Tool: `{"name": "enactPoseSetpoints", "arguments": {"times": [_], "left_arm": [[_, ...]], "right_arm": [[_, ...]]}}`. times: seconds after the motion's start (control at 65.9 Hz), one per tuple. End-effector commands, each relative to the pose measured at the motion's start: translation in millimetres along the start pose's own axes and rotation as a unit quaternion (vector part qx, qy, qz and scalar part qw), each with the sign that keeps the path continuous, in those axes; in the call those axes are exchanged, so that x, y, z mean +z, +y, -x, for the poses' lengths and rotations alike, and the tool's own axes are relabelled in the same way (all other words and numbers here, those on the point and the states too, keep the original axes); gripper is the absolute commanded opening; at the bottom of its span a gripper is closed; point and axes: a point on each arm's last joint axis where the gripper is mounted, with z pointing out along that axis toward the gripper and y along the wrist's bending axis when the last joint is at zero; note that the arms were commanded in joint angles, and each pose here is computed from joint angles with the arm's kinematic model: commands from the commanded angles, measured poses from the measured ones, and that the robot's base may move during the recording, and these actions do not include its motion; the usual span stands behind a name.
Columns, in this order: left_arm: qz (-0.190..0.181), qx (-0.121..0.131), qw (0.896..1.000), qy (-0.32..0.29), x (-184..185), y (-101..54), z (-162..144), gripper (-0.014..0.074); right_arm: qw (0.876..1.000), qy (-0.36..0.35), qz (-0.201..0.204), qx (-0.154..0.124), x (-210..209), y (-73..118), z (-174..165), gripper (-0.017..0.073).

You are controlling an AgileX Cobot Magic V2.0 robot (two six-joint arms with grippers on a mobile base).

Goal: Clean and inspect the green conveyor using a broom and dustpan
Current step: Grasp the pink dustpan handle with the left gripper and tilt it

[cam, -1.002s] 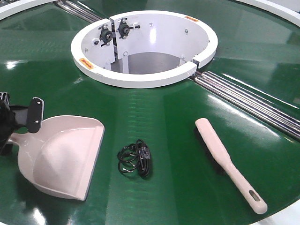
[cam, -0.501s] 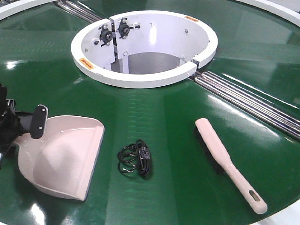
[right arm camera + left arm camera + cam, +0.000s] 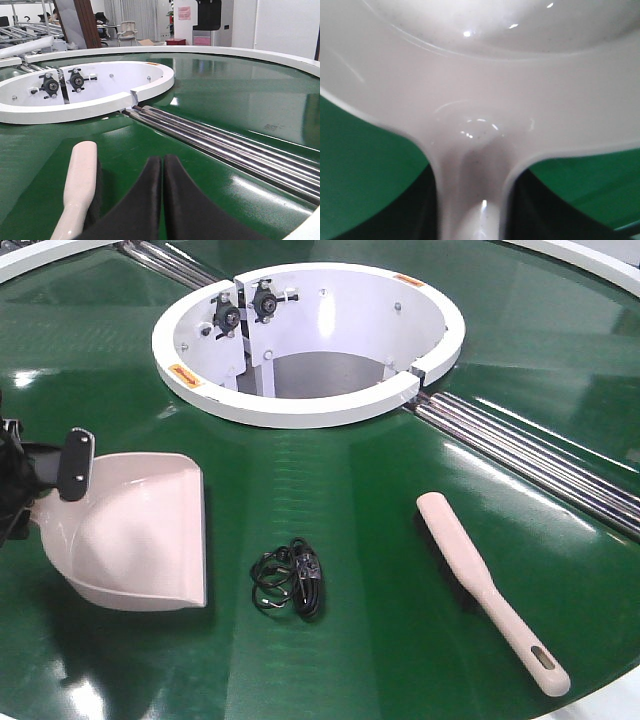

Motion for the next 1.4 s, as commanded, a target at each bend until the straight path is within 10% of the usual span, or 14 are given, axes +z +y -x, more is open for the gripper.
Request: {"name": "enactPoseSetpoints", "arguments": {"times": [0.0,0.425,1.381], "left_arm": [[0.032,-0.006,0.999,-0.009,-29.1,3.2,-0.6,-0.0007],[0.063,0.095,0.994,0.001,-37.8,-0.8,30.6,-0.0007],[0.033,0.089,0.995,0.013,-22.6,-3.2,40.4,-0.0007]], "right_arm": [[0.999,-0.037,0.000,-0.003,-1.0,0.0,3.3,-0.0010],[0.999,-0.037,0.000,-0.003,-1.0,0.0,3.3,-0.0010],[0.999,-0.037,0.000,-0.003,-1.0,0.0,3.3,-0.0010]]}}
